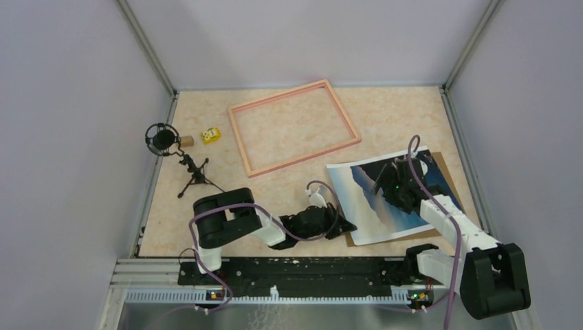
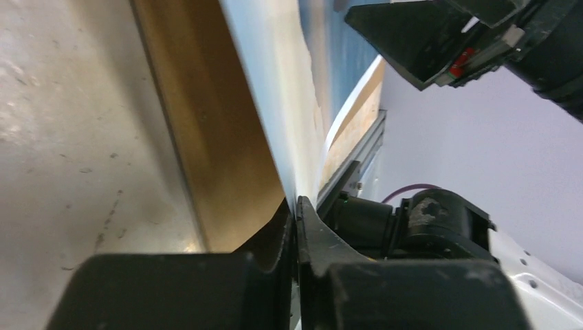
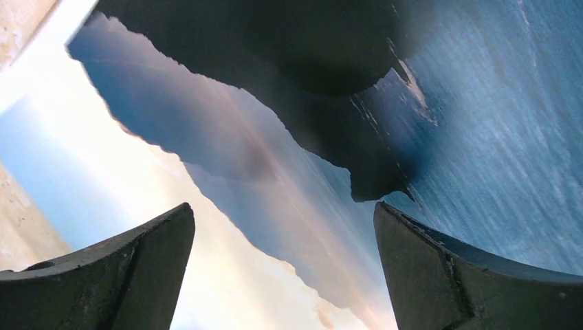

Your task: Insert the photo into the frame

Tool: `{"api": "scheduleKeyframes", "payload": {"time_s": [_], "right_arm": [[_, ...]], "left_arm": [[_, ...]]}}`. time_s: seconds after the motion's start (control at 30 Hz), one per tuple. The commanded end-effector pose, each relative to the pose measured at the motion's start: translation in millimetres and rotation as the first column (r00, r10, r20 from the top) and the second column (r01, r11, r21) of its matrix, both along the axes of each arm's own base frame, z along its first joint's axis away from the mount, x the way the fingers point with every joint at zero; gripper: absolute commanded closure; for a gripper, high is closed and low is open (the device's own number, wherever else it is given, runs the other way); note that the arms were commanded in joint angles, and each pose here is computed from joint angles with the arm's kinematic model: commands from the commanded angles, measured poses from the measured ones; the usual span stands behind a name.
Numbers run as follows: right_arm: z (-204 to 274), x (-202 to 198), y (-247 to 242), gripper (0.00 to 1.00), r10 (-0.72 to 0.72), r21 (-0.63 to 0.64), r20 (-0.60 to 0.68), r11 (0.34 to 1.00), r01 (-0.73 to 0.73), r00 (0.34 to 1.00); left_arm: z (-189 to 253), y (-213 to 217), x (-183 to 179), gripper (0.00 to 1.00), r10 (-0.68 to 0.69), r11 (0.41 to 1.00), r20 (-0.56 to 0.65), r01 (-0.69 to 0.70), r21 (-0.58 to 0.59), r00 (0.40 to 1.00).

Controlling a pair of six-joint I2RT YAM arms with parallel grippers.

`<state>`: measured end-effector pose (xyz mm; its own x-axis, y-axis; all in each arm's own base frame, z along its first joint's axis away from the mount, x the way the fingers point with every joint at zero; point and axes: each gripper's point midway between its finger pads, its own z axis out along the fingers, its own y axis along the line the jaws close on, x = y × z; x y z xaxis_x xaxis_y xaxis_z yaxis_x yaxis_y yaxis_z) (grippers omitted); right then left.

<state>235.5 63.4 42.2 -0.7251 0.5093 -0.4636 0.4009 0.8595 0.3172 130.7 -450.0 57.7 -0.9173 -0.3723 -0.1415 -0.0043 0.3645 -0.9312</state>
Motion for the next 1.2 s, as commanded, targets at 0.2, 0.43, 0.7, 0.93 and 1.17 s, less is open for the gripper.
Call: {"api": "scheduleKeyframes", "payload": {"time_s": [0.2, 0.43, 0.7, 0.93, 1.17], "right_arm": [[52.6, 27.0, 9.7, 0.01, 0.2, -0.072, 0.107, 0.978, -0.193, 0.974], [113.0, 37.6, 32.1, 0.01, 0.376, -0.072, 0.231, 0.926, -0.369, 0.898], [160.6, 19.7, 75.3, 0.01, 0.616, -0.265, 0.24, 0.785, -0.56, 0.751], [191.8, -34.2, 168.7, 0.01, 0.834, -0.461, 0.289, 0.552, -0.695, 0.47], [179.5, -49.9, 203.9, 0.01, 0.86, -0.694, 0.231, 0.474, -0.542, 0.456]], "left_arm": [[63.8, 12.2, 35.2, 1.0, -0.181, 0.981, 0.196, 0.161, 0.111, 0.964], [105.6, 50.5, 63.4, 1.0, -0.237, 0.959, 0.219, 0.192, 0.211, 0.946], [147.3, 132.5, 99.0, 1.0, -0.118, 0.958, 0.28, 0.035, 0.284, 0.953], [161.0, 166.0, 110.4, 1.0, -0.031, 0.966, 0.315, -0.053, 0.252, 0.949], [175.8, 181.2, 118.0, 1.0, 0.016, 0.971, 0.315, -0.091, 0.223, 0.949]]}}
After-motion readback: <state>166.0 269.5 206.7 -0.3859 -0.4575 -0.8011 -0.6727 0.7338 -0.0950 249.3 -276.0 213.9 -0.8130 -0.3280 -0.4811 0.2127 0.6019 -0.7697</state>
